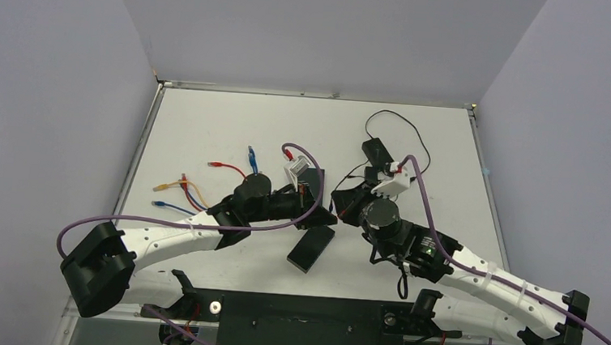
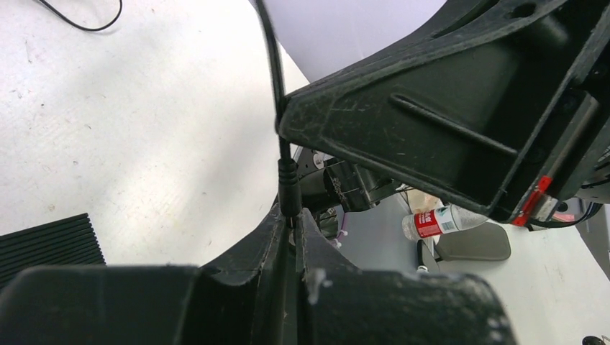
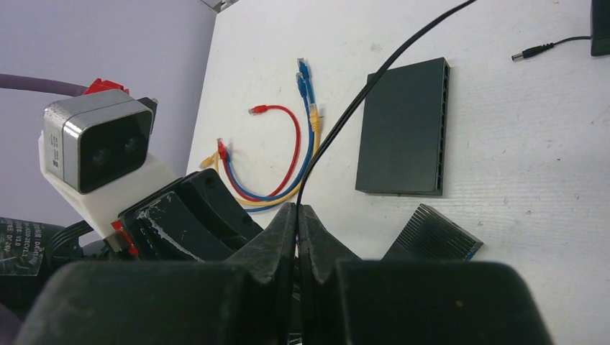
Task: Insert the plug into the switch port
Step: Pick up the power from the center of the board.
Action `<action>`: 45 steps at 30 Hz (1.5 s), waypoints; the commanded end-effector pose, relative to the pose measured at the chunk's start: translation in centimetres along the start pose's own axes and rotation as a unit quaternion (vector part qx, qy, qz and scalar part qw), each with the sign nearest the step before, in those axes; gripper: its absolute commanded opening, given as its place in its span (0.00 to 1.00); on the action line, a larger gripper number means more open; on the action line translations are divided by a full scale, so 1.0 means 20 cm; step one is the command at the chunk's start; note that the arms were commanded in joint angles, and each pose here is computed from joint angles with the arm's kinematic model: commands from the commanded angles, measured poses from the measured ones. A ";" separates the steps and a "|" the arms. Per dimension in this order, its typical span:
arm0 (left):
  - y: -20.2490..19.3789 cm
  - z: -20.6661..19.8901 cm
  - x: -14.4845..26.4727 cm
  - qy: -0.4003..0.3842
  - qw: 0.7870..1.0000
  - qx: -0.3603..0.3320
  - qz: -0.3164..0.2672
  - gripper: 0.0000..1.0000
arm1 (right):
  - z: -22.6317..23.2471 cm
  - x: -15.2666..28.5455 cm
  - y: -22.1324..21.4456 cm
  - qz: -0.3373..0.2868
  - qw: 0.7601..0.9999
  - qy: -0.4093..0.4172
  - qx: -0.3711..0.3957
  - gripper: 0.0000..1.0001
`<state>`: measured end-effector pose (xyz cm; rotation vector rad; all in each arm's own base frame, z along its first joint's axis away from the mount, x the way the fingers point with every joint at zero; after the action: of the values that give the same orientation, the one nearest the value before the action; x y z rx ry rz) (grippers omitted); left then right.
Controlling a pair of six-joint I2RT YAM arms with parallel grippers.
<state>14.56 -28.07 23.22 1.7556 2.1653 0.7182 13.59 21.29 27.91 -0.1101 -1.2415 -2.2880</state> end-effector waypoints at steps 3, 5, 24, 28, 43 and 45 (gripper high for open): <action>0.06 -0.05 0.04 -0.010 0.999 -0.029 -0.020 0.00 | -0.02 0.06 0.03 -0.017 1.000 0.009 -0.003 0.00; 0.06 -0.04 0.06 -0.008 0.999 -0.030 -0.017 0.00 | -0.04 0.07 0.03 -0.012 1.000 0.009 0.007 0.08; 0.03 -0.12 0.28 -0.008 0.984 -0.059 0.169 0.00 | -0.03 0.24 0.17 0.037 0.970 0.066 0.231 0.51; 0.04 -0.18 0.34 -0.016 0.977 -0.065 0.201 0.00 | 0.04 0.26 0.16 0.060 0.944 0.108 0.307 0.54; -0.05 -0.24 0.47 -0.025 0.960 -0.054 0.273 0.00 | 0.21 0.49 -0.03 0.025 0.660 0.319 0.680 0.62; -0.07 -0.27 0.48 -0.033 0.958 -0.063 0.278 0.00 | 0.20 0.51 -0.02 0.015 0.631 0.330 0.702 0.62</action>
<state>9.65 -20.53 26.01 2.3379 1.6535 0.9015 3.71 21.37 31.16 0.9258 -1.9485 -0.7568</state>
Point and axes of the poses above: each gripper's point midway between its finger pads, its own x axis back along the fingers, its own z axis along the line the jaws close on, y = z × x, the point moved 9 cm from there along x, back along the fingers, and after that the axes turned 6 degrees about x, right-handed, at the moved point
